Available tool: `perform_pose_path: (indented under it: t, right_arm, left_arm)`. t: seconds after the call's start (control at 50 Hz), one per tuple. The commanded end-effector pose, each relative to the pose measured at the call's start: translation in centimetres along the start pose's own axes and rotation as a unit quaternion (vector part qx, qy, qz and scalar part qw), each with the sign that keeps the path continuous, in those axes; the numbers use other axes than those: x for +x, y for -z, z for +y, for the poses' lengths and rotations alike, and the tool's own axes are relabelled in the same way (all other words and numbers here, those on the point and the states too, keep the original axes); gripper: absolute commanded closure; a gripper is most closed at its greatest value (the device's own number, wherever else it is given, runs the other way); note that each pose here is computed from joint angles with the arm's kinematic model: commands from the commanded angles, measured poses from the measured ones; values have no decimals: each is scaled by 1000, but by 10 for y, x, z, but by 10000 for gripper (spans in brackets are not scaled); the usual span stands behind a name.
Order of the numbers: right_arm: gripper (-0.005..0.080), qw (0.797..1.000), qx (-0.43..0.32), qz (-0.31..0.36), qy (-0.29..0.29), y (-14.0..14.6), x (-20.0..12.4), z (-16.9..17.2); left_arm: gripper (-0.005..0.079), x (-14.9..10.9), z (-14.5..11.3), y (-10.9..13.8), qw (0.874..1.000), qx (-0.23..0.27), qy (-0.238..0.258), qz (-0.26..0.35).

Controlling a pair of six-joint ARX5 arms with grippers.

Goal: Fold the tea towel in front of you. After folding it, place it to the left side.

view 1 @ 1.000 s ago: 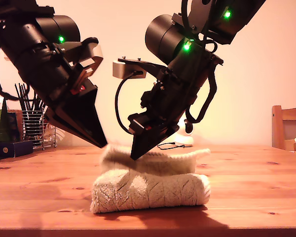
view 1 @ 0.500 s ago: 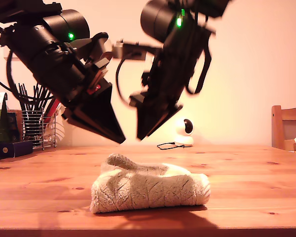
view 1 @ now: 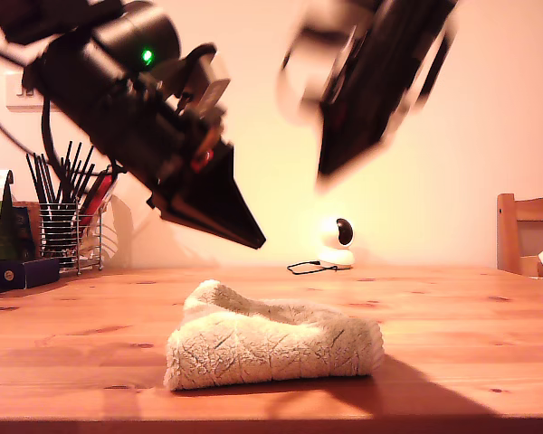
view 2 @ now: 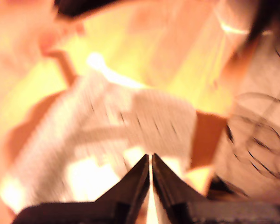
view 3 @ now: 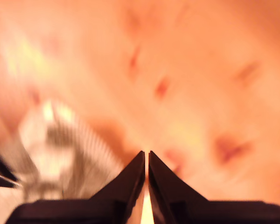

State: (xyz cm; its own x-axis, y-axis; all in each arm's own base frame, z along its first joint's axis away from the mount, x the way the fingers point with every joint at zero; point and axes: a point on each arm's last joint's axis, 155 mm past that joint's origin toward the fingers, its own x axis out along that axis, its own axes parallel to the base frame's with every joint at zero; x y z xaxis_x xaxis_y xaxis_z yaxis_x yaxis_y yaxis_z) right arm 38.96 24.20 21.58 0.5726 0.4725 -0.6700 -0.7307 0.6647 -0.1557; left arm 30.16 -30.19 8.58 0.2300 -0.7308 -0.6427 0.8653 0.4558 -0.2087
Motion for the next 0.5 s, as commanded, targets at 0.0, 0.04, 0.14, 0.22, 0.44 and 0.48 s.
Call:
perform_pose_path:
  t: [0.0, 0.04, 0.14, 0.22, 0.44, 0.48]
  right_arm:
    - [763, 999, 1, -44, 5, -24, -28, 5]
    - [763, 998, 5, -62, 11, -32, -41, 4]
    - [763, 994, 10, -104, 35, -50, -77, -1]
    - [763, 990, 7, -130, 52, -60, -102, -1]
    - [763, 982, 7, -167, 88, -61, -154, 6]
    - [763, 981, 7, -169, 93, -57, -162, 8]
  left_arm:
    - [766, 3, 0, 8, 1000, 6, -2, -8]
    - [766, 5, 1, 9, 1000, 9, -3, -19]
    - [766, 7, 3, 10, 999, 19, -12, -38]
    - [766, 8, 3, 7, 998, 32, -15, -58]
    - [766, 11, -5, 4, 994, 69, -12, -84]
    - [766, 11, -6, 4, 993, 78, -12, -86]
